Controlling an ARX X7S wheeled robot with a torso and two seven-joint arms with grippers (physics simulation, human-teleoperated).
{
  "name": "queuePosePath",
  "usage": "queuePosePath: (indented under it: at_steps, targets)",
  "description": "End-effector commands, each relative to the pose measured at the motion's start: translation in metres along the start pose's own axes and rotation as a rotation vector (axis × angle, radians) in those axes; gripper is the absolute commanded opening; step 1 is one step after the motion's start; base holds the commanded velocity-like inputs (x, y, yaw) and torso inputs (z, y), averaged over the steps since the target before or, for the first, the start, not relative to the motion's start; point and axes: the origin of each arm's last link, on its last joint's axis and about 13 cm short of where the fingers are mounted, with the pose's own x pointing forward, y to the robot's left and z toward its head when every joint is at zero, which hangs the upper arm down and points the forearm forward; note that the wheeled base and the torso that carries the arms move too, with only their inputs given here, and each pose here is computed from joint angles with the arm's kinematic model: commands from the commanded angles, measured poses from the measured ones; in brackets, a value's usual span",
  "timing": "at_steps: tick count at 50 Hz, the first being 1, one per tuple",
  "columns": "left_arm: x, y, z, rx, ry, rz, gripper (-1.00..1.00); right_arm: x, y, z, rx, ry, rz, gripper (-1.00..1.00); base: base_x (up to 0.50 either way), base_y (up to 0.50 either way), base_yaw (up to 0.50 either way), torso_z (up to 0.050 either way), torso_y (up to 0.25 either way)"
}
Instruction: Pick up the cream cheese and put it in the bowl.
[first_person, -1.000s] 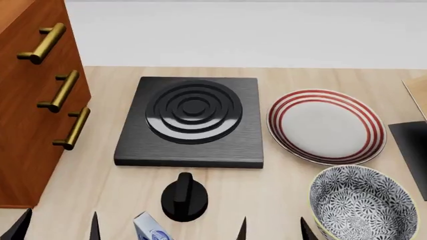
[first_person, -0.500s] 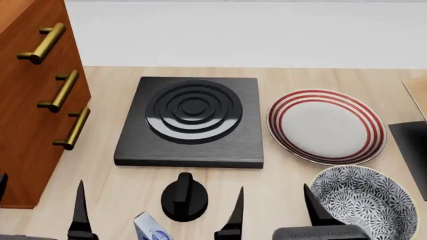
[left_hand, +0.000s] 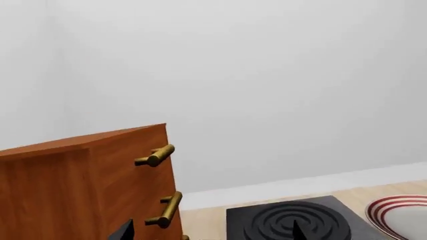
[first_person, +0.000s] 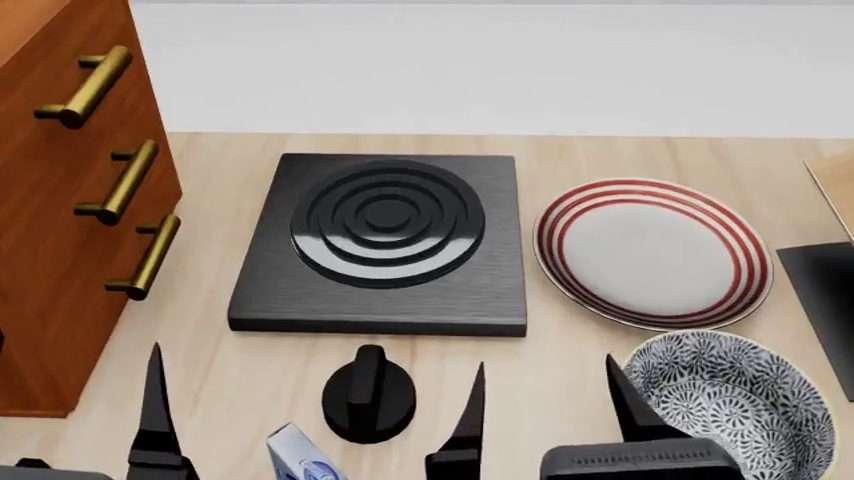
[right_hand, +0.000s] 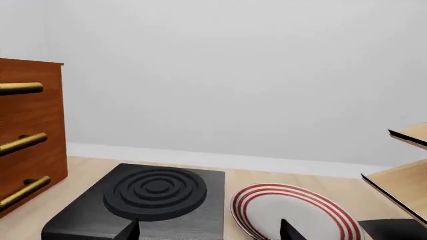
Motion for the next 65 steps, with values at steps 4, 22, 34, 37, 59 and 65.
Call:
queuePosePath:
  at_steps: [4, 22, 34, 37, 59, 65]
  targets:
    - [-0.005, 0.016, -0.003, -0.007, -0.007, 0.106, 1.00, -0.001, -0.001, -0.002, -0.004, -0.004, 0.005, 1.00, 0.00, 0.00, 0.00, 0.000, 0.000]
    - [-0.016, 0.055, -0.004, 0.018, -0.049, 0.381, 1.00, 0.000, -0.008, 0.000, -0.001, -0.017, -0.021, 1.00, 0.00, 0.00, 0.00, 0.000, 0.000]
    - [-0.016, 0.064, -0.006, -0.014, -0.033, 0.512, 1.00, 0.001, -0.011, 0.000, -0.006, -0.018, -0.034, 1.00, 0.00, 0.00, 0.00, 0.000, 0.000]
    - [-0.015, 0.068, -0.006, 0.002, -0.035, 0.536, 1.00, 0.001, -0.011, 0.001, -0.005, -0.019, -0.035, 1.00, 0.00, 0.00, 0.00, 0.000, 0.000]
    - [-0.017, 0.063, -0.007, 0.042, -0.076, 0.553, 1.00, -0.007, -0.010, 0.009, -0.010, -0.004, -0.008, 1.00, 0.00, 0.00, 0.00, 0.000, 0.000]
    - [-0.017, 0.063, -0.007, 0.048, -0.085, 0.557, 1.00, -0.007, -0.010, 0.006, -0.009, -0.002, -0.009, 1.00, 0.00, 0.00, 0.00, 0.000, -0.100]
